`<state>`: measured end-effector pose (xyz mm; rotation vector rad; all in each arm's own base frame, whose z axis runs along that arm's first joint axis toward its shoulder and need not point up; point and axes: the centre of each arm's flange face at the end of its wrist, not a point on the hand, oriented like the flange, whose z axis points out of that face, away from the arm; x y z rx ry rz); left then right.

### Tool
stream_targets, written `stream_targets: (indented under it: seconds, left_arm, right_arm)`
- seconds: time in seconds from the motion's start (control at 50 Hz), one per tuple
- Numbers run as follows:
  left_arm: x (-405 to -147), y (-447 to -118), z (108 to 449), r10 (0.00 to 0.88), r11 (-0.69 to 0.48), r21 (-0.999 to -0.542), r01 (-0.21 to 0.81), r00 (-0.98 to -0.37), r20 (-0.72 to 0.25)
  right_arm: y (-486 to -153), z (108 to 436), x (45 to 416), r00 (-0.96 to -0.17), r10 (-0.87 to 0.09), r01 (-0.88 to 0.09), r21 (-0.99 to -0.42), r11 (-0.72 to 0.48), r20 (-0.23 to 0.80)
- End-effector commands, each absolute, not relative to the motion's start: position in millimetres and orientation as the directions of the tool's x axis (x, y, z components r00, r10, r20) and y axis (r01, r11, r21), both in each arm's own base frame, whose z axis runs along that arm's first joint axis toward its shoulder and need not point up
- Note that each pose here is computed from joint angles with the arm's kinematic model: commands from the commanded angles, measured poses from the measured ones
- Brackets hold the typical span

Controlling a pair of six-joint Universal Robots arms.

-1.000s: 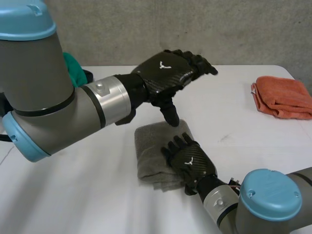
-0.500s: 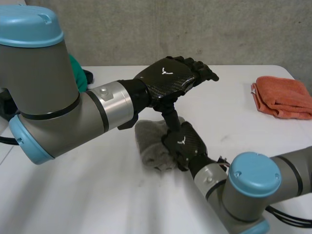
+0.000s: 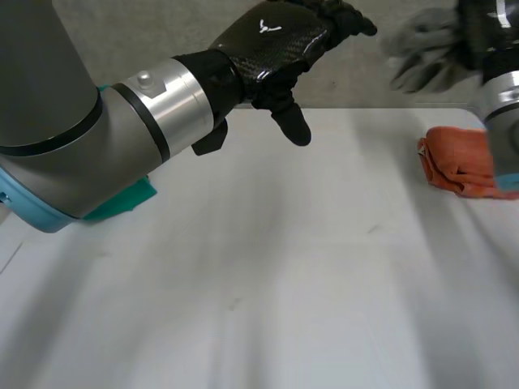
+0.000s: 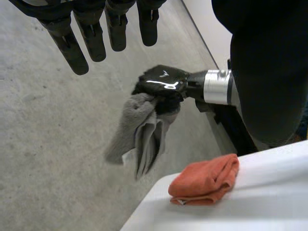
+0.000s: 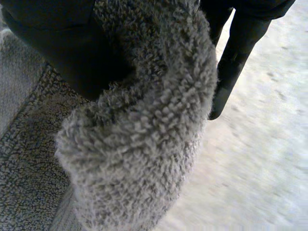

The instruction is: Fold the laundry.

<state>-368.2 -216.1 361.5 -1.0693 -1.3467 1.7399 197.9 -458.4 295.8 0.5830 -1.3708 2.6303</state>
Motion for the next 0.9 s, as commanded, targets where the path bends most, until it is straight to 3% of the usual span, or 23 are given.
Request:
stream_targets:
  seconds: [0.02, 0.1, 0.2, 0.36, 0.46, 0.58, 0.66, 0.78, 0.86, 0.9]
  left_arm:
    - [-370, -217, 352, 0.886, -0.208, -0.978, -0.024, -0.427, -0.179]
    - [-371, -219, 341, 0.891, -0.184, -0.983, -0.005, -0.423, -0.165]
    - [-374, -223, 330, 0.895, -0.163, -0.987, 0.011, -0.420, -0.153]
    - [-377, -228, 320, 0.897, -0.146, -0.989, 0.024, -0.418, -0.142]
    - [-377, -228, 318, 0.898, -0.141, -0.990, 0.027, -0.418, -0.139]
    - [-377, -226, 320, 0.897, -0.142, -0.990, 0.026, -0.419, -0.140]
    - [-376, -224, 322, 0.896, -0.146, -0.989, 0.024, -0.420, -0.142]
    - [-373, -219, 333, 0.895, -0.167, -0.986, 0.007, -0.419, -0.154]
    - [-371, -219, 346, 0.885, -0.195, -0.981, -0.020, -0.434, -0.167]
    - [-369, -222, 354, 0.870, -0.218, -0.975, -0.035, -0.459, -0.178]
  right_arm:
    - [-527, 240, 116, -0.905, -0.025, -0.336, -0.751, -0.569, 0.424]
    - [-551, 167, 86, -0.886, -0.081, -0.358, -0.785, -0.505, 0.457]
    - [-558, 118, 55, -0.881, -0.117, -0.370, -0.822, -0.434, 0.458]
    - [-555, 113, 35, -0.879, -0.141, -0.369, -0.837, -0.404, 0.456]
    - [-546, 105, 36, -0.894, -0.170, -0.350, -0.883, -0.314, 0.415]
    - [-529, 139, 32, -0.906, -0.200, -0.335, -0.920, -0.203, 0.374]
    - [-516, 176, -1, -0.917, -0.139, -0.355, -0.924, -0.146, 0.374]
    - [-495, 248, -40, -0.879, 0.091, -0.475, -0.876, -0.082, 0.468]
    - [-477, 320, -48, -0.751, 0.350, -0.617, -0.784, -0.070, 0.560]
    - [-472, 335, -39, -0.725, 0.390, -0.643, -0.761, -0.089, 0.567]
